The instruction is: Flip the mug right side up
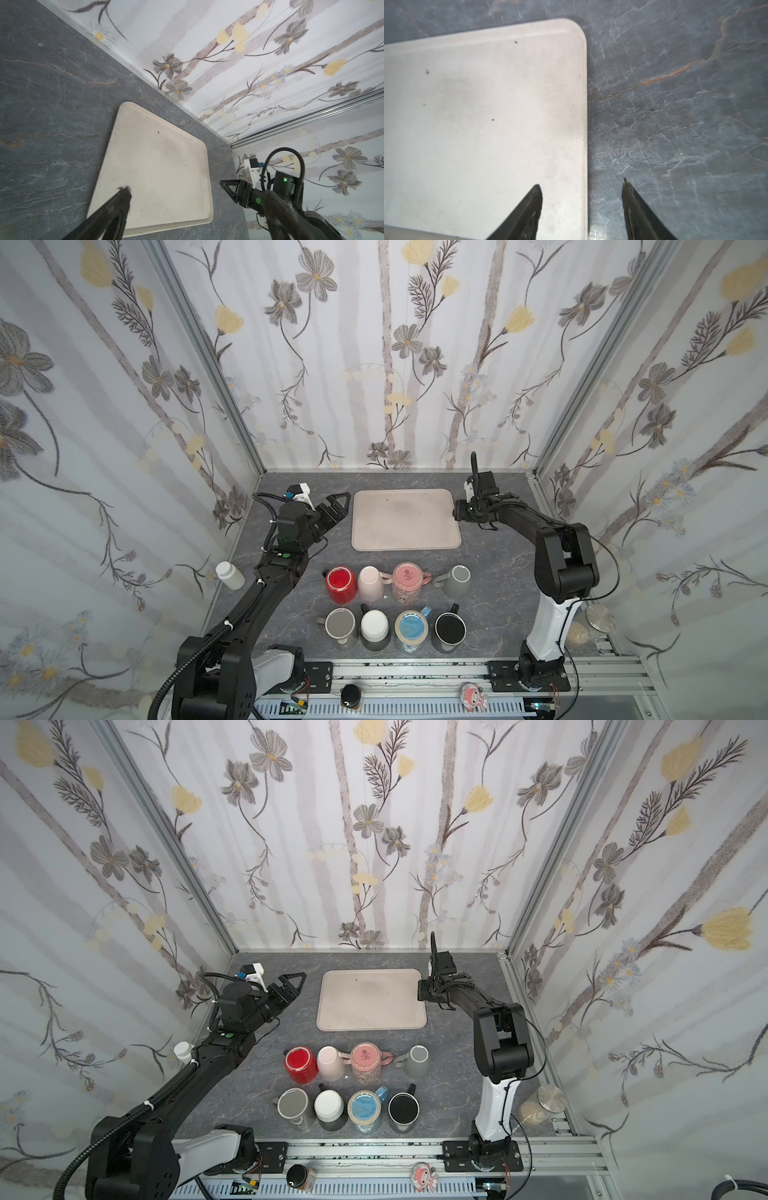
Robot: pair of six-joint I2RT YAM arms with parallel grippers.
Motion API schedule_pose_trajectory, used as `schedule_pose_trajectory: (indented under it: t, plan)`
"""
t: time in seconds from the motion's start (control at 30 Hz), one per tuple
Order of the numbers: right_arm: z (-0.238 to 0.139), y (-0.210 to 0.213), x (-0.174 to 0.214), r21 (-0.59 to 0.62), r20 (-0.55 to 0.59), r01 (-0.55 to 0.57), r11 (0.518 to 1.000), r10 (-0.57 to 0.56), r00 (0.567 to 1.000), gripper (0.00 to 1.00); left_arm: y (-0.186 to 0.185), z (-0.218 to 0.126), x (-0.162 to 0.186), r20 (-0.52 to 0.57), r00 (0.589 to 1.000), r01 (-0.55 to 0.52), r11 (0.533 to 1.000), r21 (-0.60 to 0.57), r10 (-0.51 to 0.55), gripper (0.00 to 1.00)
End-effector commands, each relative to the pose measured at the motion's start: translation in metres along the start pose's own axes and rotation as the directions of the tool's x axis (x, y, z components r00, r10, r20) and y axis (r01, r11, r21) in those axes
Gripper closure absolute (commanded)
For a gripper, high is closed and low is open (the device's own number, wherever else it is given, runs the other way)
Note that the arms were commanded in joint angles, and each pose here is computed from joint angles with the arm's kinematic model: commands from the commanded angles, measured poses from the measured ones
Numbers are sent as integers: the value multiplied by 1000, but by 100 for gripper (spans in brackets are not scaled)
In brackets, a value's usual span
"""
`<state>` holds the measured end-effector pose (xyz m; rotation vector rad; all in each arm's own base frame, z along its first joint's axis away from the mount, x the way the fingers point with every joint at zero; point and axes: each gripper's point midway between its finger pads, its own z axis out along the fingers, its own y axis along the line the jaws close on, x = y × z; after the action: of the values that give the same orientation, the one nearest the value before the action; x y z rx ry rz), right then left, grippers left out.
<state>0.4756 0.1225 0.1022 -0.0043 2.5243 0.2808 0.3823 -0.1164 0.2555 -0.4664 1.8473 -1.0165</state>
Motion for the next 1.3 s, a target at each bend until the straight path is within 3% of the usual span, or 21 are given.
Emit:
schedule_pose_trajectory:
  t: [0.0,0.07,0.1,0.17,0.3,0.43,0.53,0.67,0.83,1.07,1.27]
  plan:
    - [-35,15,-22,-27,124,3,1000,1,992,36,-7,-4,1,-5,1000,-8,1000,29,9,0]
    - [-61,25,-30,-18,197,27,999,-23,980,32,-11,-6,2,-7,1000,-11,999,41,12,0]
    - [-77,31,-33,-7,243,48,999,-45,969,18,-16,-8,3,-10,1000,-19,998,59,20,0]
    - [-112,43,-42,34,345,79,996,-86,935,0,-24,-11,5,-14,999,-36,996,83,37,0]
    - [-174,42,-48,181,560,20,983,-119,820,0,-41,-19,5,-6,997,-71,990,119,72,0]
    - [-218,30,-44,59,741,-101,993,24,671,0,-58,-27,4,8,994,-106,982,153,106,0]
    - [-227,38,-36,-62,766,-31,998,68,639,0,-66,-33,3,23,992,-124,978,166,122,0]
    - [-221,48,-25,-84,690,17,996,46,722,0,-73,-40,5,43,989,-147,973,178,142,0]
    - [-198,56,20,-112,459,40,993,16,888,0,-72,-47,9,58,985,-172,973,157,165,0]
    - [-207,62,106,-169,249,7,986,36,968,1,-52,-51,11,64,982,-183,980,72,179,0]
    - [-197,67,187,-204,-2,-41,978,42,999,11,-44,-47,15,53,982,-181,982,56,179,0]
